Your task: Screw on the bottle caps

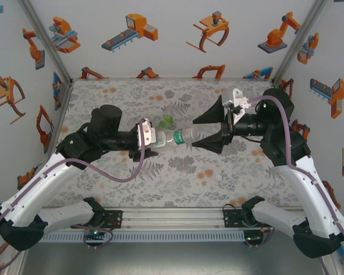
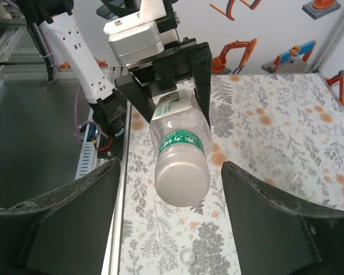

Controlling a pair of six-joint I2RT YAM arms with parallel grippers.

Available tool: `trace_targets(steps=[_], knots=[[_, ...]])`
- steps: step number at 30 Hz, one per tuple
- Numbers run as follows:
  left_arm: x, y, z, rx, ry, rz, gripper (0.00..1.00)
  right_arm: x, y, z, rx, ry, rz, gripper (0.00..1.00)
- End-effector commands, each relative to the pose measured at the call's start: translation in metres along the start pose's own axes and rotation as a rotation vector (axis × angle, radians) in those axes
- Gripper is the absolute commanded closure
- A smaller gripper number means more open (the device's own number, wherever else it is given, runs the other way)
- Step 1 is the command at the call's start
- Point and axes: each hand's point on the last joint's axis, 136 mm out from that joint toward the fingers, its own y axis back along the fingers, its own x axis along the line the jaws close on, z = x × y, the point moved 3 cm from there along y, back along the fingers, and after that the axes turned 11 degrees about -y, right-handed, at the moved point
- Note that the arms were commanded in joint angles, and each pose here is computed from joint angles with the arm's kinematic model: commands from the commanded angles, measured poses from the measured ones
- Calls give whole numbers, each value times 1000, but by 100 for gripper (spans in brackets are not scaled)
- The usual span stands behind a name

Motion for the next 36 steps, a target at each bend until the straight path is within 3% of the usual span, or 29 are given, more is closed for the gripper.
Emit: trace_targets(steps=[1,26,32,36], knots=[[-2,7,11,-36,0,-15,100,0,-1,-1,-16,109,19,36],[1,4,7,-16,1,-6,100,-13,-6,-22,46,53,-1,46],[2,2,7,-10,-2,-6,100,-13,-6,-21,44,53,1,59],[4,1,7,-6,-2,0,100,-15,-6,-23,47,-28,-16,76]])
